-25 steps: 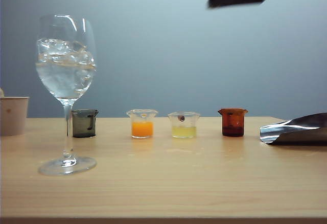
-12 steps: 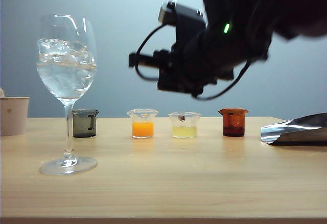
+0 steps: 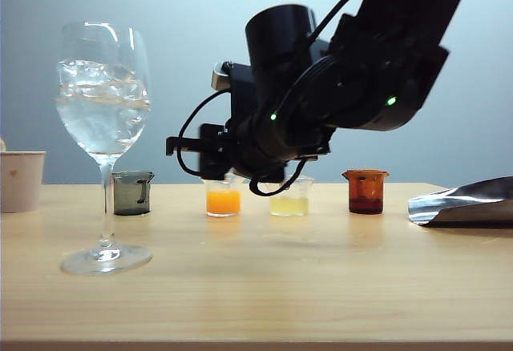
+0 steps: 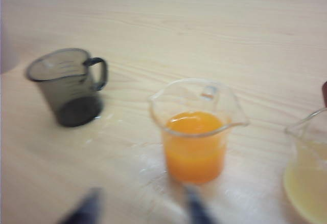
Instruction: Pick up the second measuring cup from the left, pour the orange juice inside into the goblet, and finally put the measuring cup back in its original place.
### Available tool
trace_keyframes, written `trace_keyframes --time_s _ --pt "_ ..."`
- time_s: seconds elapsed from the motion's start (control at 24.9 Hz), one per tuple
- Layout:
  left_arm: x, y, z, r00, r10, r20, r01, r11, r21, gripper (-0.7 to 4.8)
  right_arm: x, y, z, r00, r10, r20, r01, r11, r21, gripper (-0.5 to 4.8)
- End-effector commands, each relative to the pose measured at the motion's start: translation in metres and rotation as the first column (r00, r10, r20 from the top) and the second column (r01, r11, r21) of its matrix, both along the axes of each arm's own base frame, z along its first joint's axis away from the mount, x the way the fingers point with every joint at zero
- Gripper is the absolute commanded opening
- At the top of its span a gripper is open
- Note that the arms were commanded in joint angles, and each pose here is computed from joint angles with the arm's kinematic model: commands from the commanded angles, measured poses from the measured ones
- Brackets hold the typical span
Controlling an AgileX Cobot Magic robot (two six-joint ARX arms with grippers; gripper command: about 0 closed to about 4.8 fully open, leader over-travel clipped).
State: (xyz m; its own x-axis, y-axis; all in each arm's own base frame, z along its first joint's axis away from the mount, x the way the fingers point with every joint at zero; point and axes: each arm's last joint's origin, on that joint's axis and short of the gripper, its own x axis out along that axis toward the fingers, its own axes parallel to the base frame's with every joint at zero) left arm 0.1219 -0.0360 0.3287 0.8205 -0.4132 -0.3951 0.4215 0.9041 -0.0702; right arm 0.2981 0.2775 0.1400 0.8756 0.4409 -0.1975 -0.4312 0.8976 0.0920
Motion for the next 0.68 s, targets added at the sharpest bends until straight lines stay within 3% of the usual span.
trace_keyframes --time_s 0.04,0.24,0.68 --pt "-0.001 0.000 0.003 1.000 -0.019 0.021 0.019 1.000 -0.009 -0.05 0.013 0.001 0.001 0.999 -0.033 0.018 0.032 0.999 0.011 4.10" --pt "-0.002 0.000 0.000 1.000 -0.014 -0.002 0.014 1.000 0.000 -0.05 0.033 0.007 -0.009 1.000 -0.028 0.004 0.028 1.000 0.005 4.79" --pt "-0.002 0.000 -0.004 1.000 -0.014 -0.019 0.014 1.000 0.004 -0.05 0.059 0.025 -0.029 0.999 -0.014 -0.044 0.014 1.000 -0.012 4.79"
